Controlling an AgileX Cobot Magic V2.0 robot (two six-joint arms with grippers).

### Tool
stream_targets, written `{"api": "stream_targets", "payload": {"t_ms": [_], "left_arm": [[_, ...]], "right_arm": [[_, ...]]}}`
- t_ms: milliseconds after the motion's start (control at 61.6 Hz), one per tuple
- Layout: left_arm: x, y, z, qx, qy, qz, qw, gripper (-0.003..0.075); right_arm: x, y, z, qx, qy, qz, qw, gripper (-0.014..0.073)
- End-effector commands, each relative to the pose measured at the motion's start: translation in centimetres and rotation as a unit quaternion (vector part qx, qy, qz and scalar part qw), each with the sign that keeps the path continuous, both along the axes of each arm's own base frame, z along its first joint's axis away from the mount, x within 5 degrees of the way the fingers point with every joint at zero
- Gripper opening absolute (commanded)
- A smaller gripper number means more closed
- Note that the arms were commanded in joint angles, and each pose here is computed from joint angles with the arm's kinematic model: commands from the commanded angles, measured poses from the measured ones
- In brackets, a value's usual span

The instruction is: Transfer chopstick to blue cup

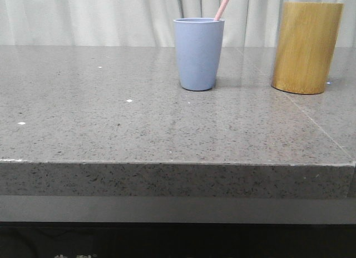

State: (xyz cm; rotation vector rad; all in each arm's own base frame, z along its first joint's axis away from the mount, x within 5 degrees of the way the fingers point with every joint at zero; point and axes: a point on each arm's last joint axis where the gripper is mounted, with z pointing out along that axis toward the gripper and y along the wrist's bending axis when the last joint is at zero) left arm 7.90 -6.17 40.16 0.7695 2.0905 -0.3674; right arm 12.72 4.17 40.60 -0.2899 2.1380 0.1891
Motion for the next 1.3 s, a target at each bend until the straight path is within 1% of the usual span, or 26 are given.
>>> {"api": "stream_targets", "payload": {"t_ms": [0,130,179,309,373,503,536,585,617,1137,1169,1218,1283], "left_arm": [[0.1,-0.2,1.2,-0.034,-0.034,0.000,0.999,0.0312],[0.1,-0.2,1.2,-0.034,-0.034,0.000,0.999,0.0311],[0.1,-0.2,1.2,-0.034,-0.034,0.000,0.999,0.0301],[0.1,-0.2,1.2,-0.034,-0.034,0.000,0.999,0.0207],[0.1,-0.2,1.2,-0.034,-0.034,0.000,0.999,0.0136],[0.1,-0.2,1.2,-0.034,-0.034,0.000,0.999,0.0008],[0.1,-0.2,1.2,-0.034,-0.034,0.000,0.999,-0.0017],[0.1,-0.2,1.2,-0.034,-0.034,0.000,0.999,-0.0019],[0.1,-0.2,1.2,-0.034,-0.033,-0.001,0.999,-0.0019],[0.1,-0.2,1.2,-0.034,-0.033,0.000,0.999,-0.0019],[0.0,-0.1,1.3,-0.031,-0.038,-0.002,0.999,-0.0019],[0.0,0.4,1.3,-0.019,-0.055,0.013,0.998,-0.0019],[-0.2,1.0,1.4,-0.025,-0.070,0.032,0.997,-0.0019]], "right_arm": [[-1.1,-0.6,0.5,0.012,-0.068,-0.005,0.998,0.0436],[-2.3,-1.1,-0.8,0.010,-0.074,-0.006,0.997,0.0430],[-2.6,-1.2,-1.0,0.010,-0.075,-0.006,0.997,0.0412],[-2.8,-1.3,-1.1,0.010,-0.075,-0.006,0.997,0.0259],[-2.8,-1.3,-1.1,0.010,-0.076,-0.006,0.997,0.0153],[-2.8,-1.3,-1.1,0.010,-0.076,-0.006,0.997,-0.0008],[-2.8,-1.3,-1.1,0.010,-0.077,-0.006,0.997,-0.0042],[-2.8,-1.3,-1.1,0.011,-0.077,-0.006,0.997,-0.0076],[-2.8,-1.3,-1.1,0.010,-0.078,-0.006,0.997,-0.0066],[-2.9,-1.3,-1.2,0.004,-0.070,-0.008,0.997,-0.0068],[-2.9,-1.3,-1.2,0.004,-0.070,-0.008,0.997,-0.0068],[-2.9,-1.3,-1.2,0.004,-0.070,-0.008,0.997,-0.0068],[-2.9,-1.3,-1.2,0.004,-0.070,-0.008,0.997,-0.0068]]}}
